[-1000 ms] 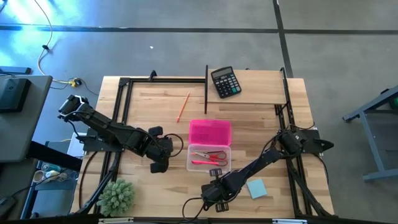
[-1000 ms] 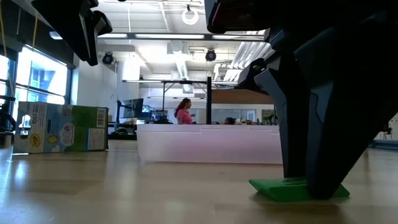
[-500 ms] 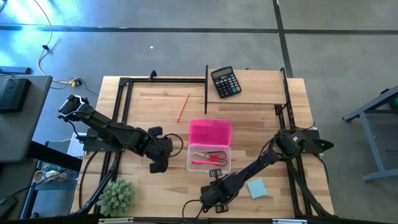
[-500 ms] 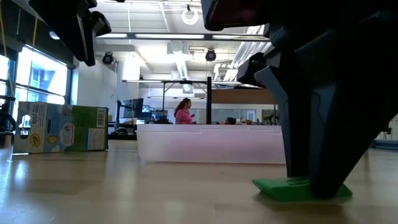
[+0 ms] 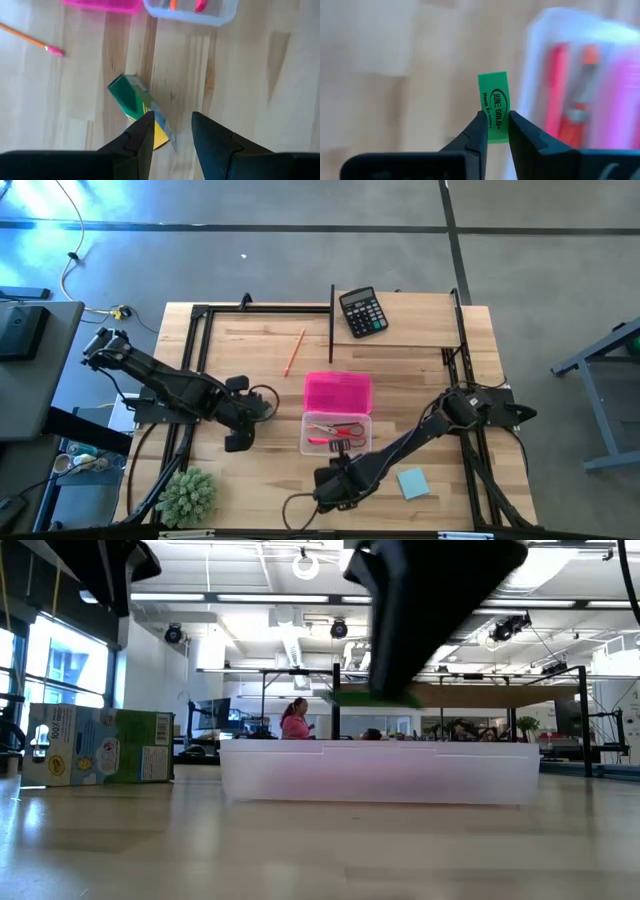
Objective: Pack school essentials
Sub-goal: Put the green eraser into the supply box
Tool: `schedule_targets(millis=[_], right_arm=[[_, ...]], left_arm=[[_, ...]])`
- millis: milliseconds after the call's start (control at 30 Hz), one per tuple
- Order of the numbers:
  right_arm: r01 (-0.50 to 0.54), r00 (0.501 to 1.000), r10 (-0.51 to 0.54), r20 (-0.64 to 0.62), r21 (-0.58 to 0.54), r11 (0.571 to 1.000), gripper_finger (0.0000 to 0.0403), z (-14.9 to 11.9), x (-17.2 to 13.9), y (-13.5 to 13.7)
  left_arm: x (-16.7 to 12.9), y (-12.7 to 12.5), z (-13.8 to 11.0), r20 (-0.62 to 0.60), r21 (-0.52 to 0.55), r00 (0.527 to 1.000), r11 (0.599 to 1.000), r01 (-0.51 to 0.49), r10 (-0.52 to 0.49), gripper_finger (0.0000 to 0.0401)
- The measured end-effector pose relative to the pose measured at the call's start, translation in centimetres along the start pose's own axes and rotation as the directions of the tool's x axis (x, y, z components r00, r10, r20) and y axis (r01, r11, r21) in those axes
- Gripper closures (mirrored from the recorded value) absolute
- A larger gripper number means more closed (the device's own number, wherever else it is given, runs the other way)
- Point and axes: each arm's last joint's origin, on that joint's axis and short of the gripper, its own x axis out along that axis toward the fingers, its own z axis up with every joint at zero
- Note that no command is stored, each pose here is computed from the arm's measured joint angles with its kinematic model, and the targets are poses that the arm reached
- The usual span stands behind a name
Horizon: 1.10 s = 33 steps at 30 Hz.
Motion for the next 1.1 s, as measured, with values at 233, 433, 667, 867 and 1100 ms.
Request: schedule_targets(millis=[233, 433, 667, 867, 1100], right_arm=[[0.115, 0.993, -0.112, -0.03, 0.108, 0.988, 0.0353, 1.4, 0.2, -4.9], [0.001, 0.996, 0.017, -0.084, 0.213, 0.977, 0.0353, 2.2, 1.5, -8.9], [-0.165, 0.974, 0.201, -0.102, 0.286, 0.944, 0.0353, 2.8, 3.2, -11.7], [-0.174, 0.97, 0.214, -0.118, 0.28, 0.944, 0.035, 2.8, 4.3, -12.3], [-0.184, 0.969, 0.215, -0.12, 0.226, 0.956, 0.0293, 2.7, 4.1, -12.5]], left_arm=[[-2.2, 1.4, -0.9, 0.099, -0.021, 0.994, 0.999, -0.037, 0.039, 0.0282], [-3.6, 2.8, -1.5, 0.155, -0.068, 0.986, 0.997, -0.048, 0.058, 0.0282], [-4.5, 4.5, -1.6, 0.198, -0.098, 0.976, 0.992, -0.078, 0.096, 0.0282], [-4.5, 5.2, -1.5, 0.199, -0.124, 0.973, 0.988, -0.09, 0.114, 0.0282], [-4.4, 5.6, -1.4, 0.194, -0.139, 0.973, 0.985, -0.103, 0.129, 0.0282]])
